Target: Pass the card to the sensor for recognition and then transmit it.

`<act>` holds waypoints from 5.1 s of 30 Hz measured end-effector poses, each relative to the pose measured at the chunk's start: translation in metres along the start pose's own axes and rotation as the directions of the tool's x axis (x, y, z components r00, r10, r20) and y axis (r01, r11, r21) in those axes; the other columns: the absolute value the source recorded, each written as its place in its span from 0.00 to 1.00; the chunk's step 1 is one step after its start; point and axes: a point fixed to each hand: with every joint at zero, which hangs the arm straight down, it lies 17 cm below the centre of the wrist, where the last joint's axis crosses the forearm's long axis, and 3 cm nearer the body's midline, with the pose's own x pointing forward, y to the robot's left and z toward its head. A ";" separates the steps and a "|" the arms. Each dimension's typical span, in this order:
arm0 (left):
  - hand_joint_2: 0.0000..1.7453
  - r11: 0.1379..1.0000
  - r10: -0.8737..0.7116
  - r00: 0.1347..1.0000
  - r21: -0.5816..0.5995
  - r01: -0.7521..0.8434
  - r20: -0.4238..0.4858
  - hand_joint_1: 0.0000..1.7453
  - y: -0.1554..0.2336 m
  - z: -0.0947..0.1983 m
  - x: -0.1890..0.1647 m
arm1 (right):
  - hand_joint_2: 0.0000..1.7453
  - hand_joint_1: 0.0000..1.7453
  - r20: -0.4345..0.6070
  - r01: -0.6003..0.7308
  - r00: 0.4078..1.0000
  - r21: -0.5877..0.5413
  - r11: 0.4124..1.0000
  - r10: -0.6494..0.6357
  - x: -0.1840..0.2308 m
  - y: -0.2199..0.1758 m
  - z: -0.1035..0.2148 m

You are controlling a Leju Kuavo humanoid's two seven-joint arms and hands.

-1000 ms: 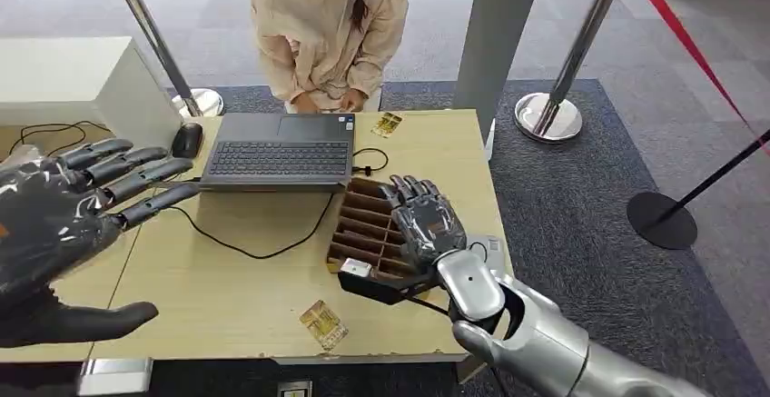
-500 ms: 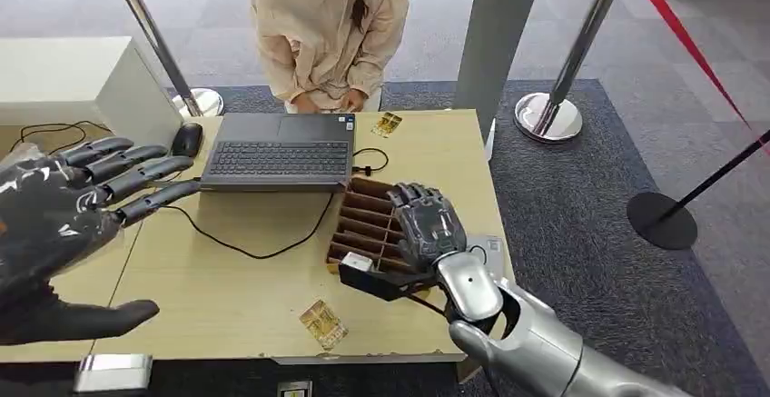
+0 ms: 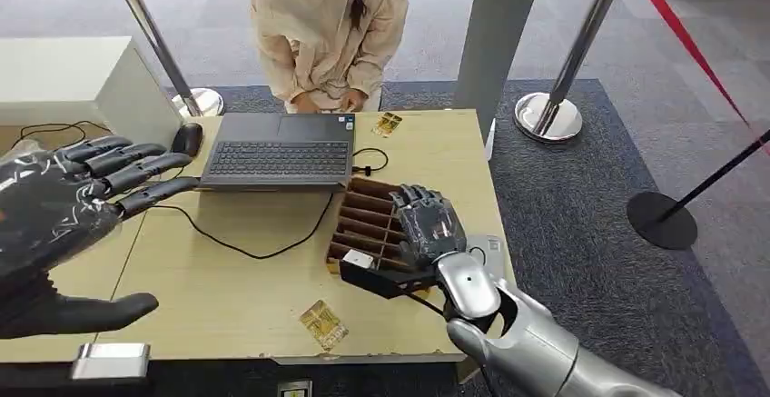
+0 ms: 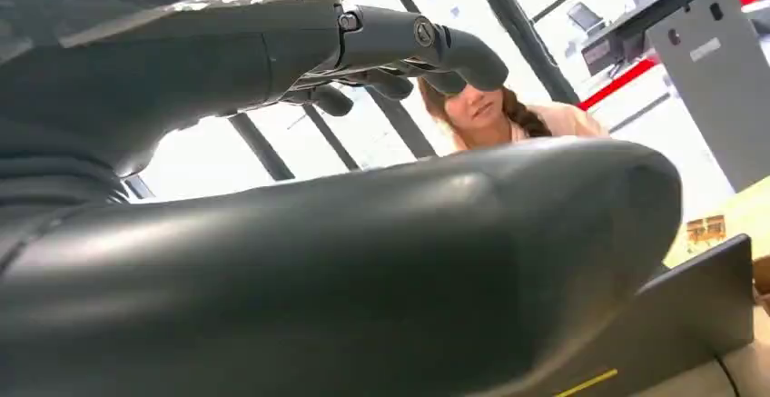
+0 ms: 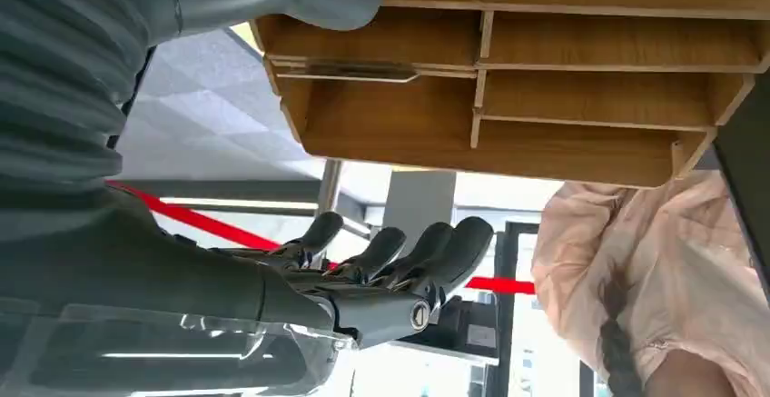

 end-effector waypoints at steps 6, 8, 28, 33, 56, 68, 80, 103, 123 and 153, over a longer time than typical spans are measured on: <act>0.00 1.000 0.018 1.000 -0.015 -0.018 -0.005 0.00 -0.003 -0.001 -0.002 | 1.00 0.27 -0.007 0.009 1.000 0.008 1.000 -0.009 -0.001 0.005 0.000; 0.00 1.000 0.025 1.000 -0.016 -0.025 -0.004 0.00 -0.003 -0.001 -0.002 | 1.00 0.27 -0.009 0.012 1.000 0.009 1.000 -0.012 -0.001 0.006 -0.001; 0.00 0.990 0.114 0.993 -0.083 -0.114 -0.003 0.00 -0.019 -0.002 -0.001 | 1.00 0.33 -0.062 0.025 0.998 0.028 0.999 -0.023 -0.018 0.021 -0.005; 0.00 0.986 0.133 0.991 -0.102 -0.132 -0.006 0.00 -0.024 -0.002 -0.001 | 1.00 0.32 -0.070 0.024 0.997 0.031 0.999 -0.021 -0.020 0.023 -0.005; 0.00 0.967 0.190 0.982 -0.167 -0.190 -0.019 0.00 -0.041 -0.001 -0.002 | 1.00 0.28 -0.086 0.010 0.996 0.042 0.999 -0.006 -0.025 0.029 -0.006; 0.00 0.964 0.198 0.980 -0.177 -0.198 -0.020 0.00 -0.044 0.000 -0.001 | 1.00 0.25 -0.090 0.009 0.996 0.044 0.999 -0.005 -0.026 0.029 -0.006; 0.00 0.962 0.193 0.981 -0.193 -0.193 -0.021 0.00 -0.049 0.000 -0.001 | 1.00 0.18 -0.097 0.007 0.995 0.031 0.999 -0.004 -0.029 0.022 -0.010; 0.00 0.966 0.170 0.985 -0.194 -0.171 -0.021 0.00 -0.050 0.000 -0.002 | 1.00 0.29 -0.100 0.003 0.995 0.023 1.000 -0.001 -0.030 0.015 -0.015; 0.00 0.966 0.164 0.986 -0.198 -0.164 -0.020 0.00 -0.052 0.000 -0.002 | 1.00 0.32 -0.107 0.009 0.994 0.033 0.999 -0.005 -0.032 0.020 -0.015; 0.00 0.956 0.195 0.981 -0.220 -0.194 -0.014 0.00 -0.057 0.000 0.002 | 1.00 0.72 -0.111 0.025 0.994 0.021 0.999 -0.022 -0.032 0.019 -0.018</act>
